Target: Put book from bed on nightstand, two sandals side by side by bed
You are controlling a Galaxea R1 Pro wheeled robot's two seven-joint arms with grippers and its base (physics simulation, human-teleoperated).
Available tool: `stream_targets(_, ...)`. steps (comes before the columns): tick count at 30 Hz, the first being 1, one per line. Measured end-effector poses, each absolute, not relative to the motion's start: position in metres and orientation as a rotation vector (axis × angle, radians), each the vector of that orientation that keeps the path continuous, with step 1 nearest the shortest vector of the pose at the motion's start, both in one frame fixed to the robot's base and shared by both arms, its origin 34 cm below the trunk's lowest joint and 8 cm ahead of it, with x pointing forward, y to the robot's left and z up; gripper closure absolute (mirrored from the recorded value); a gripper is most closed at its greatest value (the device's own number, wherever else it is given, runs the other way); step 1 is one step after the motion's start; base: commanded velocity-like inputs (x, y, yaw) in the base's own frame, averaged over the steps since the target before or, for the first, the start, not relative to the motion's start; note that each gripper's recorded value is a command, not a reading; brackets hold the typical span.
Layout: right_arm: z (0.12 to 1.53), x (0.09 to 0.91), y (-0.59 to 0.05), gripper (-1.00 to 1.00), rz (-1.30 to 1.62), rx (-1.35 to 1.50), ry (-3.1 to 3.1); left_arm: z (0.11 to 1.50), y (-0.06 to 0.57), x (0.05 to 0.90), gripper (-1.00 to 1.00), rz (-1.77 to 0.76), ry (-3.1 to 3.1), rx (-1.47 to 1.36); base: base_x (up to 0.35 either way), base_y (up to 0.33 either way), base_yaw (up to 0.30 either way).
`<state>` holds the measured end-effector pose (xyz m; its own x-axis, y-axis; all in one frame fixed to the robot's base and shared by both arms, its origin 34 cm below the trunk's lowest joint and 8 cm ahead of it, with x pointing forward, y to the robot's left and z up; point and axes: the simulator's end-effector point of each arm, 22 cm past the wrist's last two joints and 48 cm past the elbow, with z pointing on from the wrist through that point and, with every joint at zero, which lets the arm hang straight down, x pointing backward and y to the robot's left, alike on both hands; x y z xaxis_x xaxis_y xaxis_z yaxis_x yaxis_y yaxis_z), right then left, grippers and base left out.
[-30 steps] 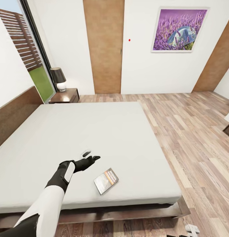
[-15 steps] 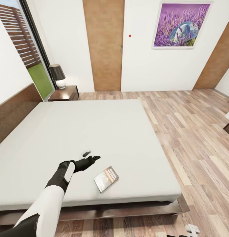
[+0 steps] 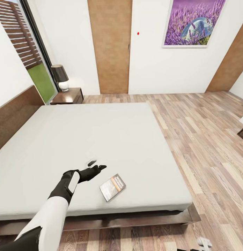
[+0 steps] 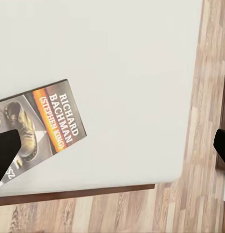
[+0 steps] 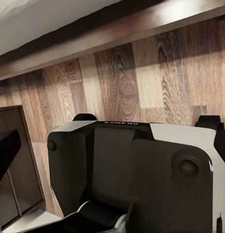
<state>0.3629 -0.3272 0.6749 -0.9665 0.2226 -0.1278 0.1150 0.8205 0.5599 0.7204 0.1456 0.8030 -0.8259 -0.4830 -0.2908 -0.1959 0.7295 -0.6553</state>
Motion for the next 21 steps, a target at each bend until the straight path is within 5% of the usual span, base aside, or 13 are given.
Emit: stream_targets(21,0.667,0.352,-0.326,-1.0,0.854,0.279,2.845,0.783,0.143,0.713,-1.0,-0.873,2.515,-0.537,0.0,0.0,0.0)
